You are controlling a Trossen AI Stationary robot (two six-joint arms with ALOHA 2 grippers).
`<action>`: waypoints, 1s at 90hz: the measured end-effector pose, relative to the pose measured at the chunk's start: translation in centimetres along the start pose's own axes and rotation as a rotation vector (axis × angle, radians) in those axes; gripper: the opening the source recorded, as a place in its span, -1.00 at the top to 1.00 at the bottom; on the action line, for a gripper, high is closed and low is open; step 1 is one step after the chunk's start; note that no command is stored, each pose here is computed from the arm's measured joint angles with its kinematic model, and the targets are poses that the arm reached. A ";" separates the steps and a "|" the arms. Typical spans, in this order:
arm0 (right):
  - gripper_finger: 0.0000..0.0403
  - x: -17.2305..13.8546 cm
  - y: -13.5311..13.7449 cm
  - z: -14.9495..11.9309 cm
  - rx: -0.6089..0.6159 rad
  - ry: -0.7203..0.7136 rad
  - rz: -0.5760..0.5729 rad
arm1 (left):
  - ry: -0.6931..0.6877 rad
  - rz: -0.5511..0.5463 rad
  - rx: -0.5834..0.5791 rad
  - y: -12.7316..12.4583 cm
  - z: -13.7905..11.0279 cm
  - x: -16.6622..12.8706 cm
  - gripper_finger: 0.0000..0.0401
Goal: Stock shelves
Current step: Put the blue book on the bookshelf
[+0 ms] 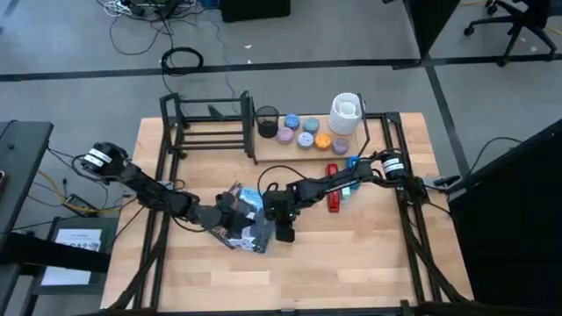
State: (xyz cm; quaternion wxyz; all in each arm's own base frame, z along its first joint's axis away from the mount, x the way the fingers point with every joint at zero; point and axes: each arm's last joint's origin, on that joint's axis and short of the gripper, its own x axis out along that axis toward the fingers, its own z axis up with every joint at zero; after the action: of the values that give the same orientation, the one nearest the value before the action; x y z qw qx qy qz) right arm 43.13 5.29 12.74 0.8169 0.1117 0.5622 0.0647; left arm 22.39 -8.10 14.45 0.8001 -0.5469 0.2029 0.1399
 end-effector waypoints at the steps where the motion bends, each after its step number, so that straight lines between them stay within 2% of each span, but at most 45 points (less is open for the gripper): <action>1: 0.79 0.0 -0.1 0.0 0.001 0.000 -0.001 | 0.004 0.010 0.010 -0.1 0.1 0.1 0.16; 17: 0.86 -0.2 -0.9 0.1 0.041 0.009 0.005 | 0.100 0.247 0.172 -1.6 1.5 0.4 0.34; 31: 0.89 -0.2 -1.0 0.2 0.041 0.000 0.013 | 0.151 0.404 0.374 -5.4 3.7 -0.3 0.43; 38: 0.89 -0.2 -1.0 0.2 0.046 -0.008 0.014 | 0.150 0.500 0.421 -6.4 4.5 -1.1 0.44; 43: 0.89 -0.2 -0.9 0.3 0.056 -0.013 0.016 | 0.175 0.522 0.413 -6.2 4.9 -1.1 0.44; 51: 0.89 -0.1 -0.6 0.4 0.059 -0.029 0.013 | 0.353 0.494 0.375 -5.7 5.4 -1.0 0.38; 64: 0.89 -0.1 -0.2 0.6 0.046 -0.068 0.011 | 0.515 0.492 0.282 -3.2 5.7 -0.7 0.15; 81: 0.89 0.1 0.3 0.9 0.029 -0.117 -0.045 | 0.530 0.565 0.175 0.0 5.2 -0.7 -0.27; 90: 0.89 0.2 0.7 1.0 0.017 -0.145 -0.062 | 0.513 0.543 0.111 1.3 4.6 -0.5 -0.45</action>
State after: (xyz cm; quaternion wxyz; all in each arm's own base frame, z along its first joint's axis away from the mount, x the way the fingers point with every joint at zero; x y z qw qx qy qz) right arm 44.15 5.92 13.11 0.8560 0.1055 0.5054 0.0262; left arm 22.18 -3.29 15.08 0.6856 -0.4462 0.5414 0.1942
